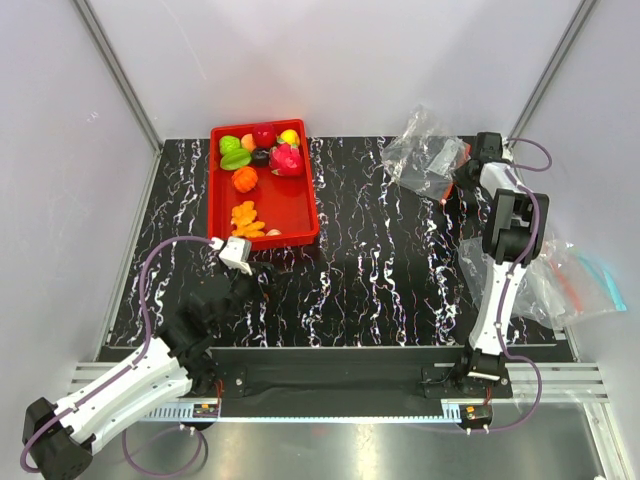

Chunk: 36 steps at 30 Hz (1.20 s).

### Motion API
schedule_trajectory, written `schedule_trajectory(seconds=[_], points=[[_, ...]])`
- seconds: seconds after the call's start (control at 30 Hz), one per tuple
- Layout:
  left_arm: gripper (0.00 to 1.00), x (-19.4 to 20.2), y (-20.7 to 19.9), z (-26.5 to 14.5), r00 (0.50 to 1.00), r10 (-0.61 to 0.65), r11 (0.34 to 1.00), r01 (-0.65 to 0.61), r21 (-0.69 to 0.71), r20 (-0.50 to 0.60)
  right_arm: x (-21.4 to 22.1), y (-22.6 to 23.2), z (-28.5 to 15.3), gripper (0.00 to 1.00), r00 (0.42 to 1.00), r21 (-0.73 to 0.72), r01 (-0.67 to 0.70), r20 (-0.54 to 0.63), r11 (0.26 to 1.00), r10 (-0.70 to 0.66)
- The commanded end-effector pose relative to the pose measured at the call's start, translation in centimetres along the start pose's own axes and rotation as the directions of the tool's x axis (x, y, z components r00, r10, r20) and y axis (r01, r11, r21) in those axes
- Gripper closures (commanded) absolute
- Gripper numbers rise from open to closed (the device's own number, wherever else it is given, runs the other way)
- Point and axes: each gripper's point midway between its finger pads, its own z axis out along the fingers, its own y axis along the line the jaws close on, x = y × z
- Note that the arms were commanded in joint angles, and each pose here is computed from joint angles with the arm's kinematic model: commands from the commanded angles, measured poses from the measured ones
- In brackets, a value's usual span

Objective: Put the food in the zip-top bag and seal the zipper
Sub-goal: Pick up the zipper food storage bag at the corner of the board.

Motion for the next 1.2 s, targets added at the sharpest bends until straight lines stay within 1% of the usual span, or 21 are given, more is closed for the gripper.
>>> schedule_trajectory(seconds=[0.0,0.03,0.1,0.13,0.17,0.23,0.3,0.33,0.37,0.4,0.43,0.47,0.5,0.53,0.57,0.63,0.67,0.73,0.77,0.97,1.17], points=[[0.01,-2.3,-0.7,0.1,0.998,-0.007,1.0,0.006,0.015,0.063,-3.7,2.8,-4.9,1.0,0.995,-0.069,0.059,0.087,0.996,-0.052],[0.01,-2.3,-0.7,0.1,0.998,-0.007,1.0,0.006,0.015,0.063,-3.3,2.5,-5.4,1.0,0.994,-0.066,0.077,0.086,0.995,-0.072],[0.01,-2.3,-0.7,0.1,0.998,-0.005,1.0,0.004,0.015,0.062,-4.2,4.1,-8.3,1.0,0.987,-0.115,0.109,0.132,0.987,-0.094],[0.01,-2.2,-0.7,0.1,0.998,-0.004,1.0,0.003,0.015,0.059,-3.3,3.8,-8.8,1.0,0.987,-0.116,0.12,0.119,0.986,-0.106],[0.01,-2.2,-0.6,0.1,0.998,-0.007,1.0,0.006,0.009,0.059,-3.6,4.7,-10.7,1.0,0.984,-0.146,0.132,0.135,0.98,-0.113],[0.01,-2.3,-0.6,0.1,0.998,-0.008,1.0,0.008,0.006,0.061,-1.3,4.7,-11.8,1.0,0.983,-0.159,0.163,0.107,0.974,-0.147],[0.01,-2.3,-0.6,0.0,0.998,-0.008,1.0,0.008,0.007,0.06,-0.5,6.2,-14.9,1.0,0.977,-0.211,0.192,0.132,0.958,-0.167],[0.01,-2.3,-0.6,0.0,0.998,-0.009,1.0,0.008,0.007,0.06,1.3,5.3,-15.1,1.0,0.978,-0.205,0.199,0.104,0.958,-0.181],[0.01,-2.3,-0.6,0.0,0.998,-0.007,1.0,0.007,0.009,0.061,2.7,5.5,-16.8,1.0,0.975,-0.227,0.217,0.104,0.95,-0.198],[0.01,-2.3,-0.6,0.0,0.998,-0.007,1.0,0.007,0.009,0.061,1.9,6.2,-18.1,1.0,0.972,-0.25,0.22,0.133,0.943,-0.192],[0.01,-2.3,-0.6,0.0,0.998,-0.007,1.0,0.006,0.008,0.058,4.4,5.6,-18.4,1.0,0.971,-0.248,0.238,0.099,0.939,-0.22],[0.01,-2.2,-0.6,0.0,0.998,-0.008,1.0,0.007,0.009,0.056,5.3,6.7,-20.9,1.0,0.965,-0.29,0.261,0.115,0.921,-0.237],[0.01,-2.3,-0.6,0.0,0.998,-0.008,1.0,0.008,0.007,0.059,6.4,6.8,-21.8,1.0,0.963,-0.3,0.269,0.113,0.915,-0.245],[0.01,-2.3,-0.6,0.0,0.998,-0.01,1.0,0.009,0.008,0.058,9.3,6.2,-22.2,1.0,0.957,-0.306,0.29,0.076,0.907,-0.281],[0.01,-2.3,-0.8,0.0,0.998,-0.009,1.0,0.008,0.016,0.058,9.8,6.7,-24.6,1.0,0.956,-0.345,0.295,0.098,0.891,-0.278],[0.01,-2.3,-0.8,0.1,0.999,-0.009,1.0,0.009,0.016,0.053,12.7,5.2,-25.7,1.0,0.954,-0.351,0.297,0.066,0.888,-0.293],[0.01,-2.2,-0.9,0.1,0.999,-0.007,1.0,0.006,0.02,0.05,13.8,5.8,-28.2,1.0,0.95,-0.396,0.31,0.084,0.864,-0.302],[0.01,-2.1,-1.0,0.2,0.999,-0.005,1.0,0.004,0.025,0.047,16.6,4.4,-29.5,1.0,0.948,-0.41,0.308,0.06,0.859,-0.312],[0.01,-2.1,-1.1,0.2,0.999,-0.005,1.0,0.004,0.031,0.044,17.7,4.5,-31.8,1.0,0.945,-0.446,0.317,0.076,0.837,-0.317],[0.01,-1.9,-1.9,0.5,0.999,0.008,0.997,-0.01,0.071,0.032,23.6,1.0,-35.3,1.0,0.943,-0.517,0.283,-0.002,0.808,-0.332],[0.01,-1.0,-4.3,1.3,1.0,0.02,0.982,-0.017,0.187,-0.015,28.2,0.4,-37.1,1.0,0.874,-0.564,0.371,-0.057,0.738,-0.483]])
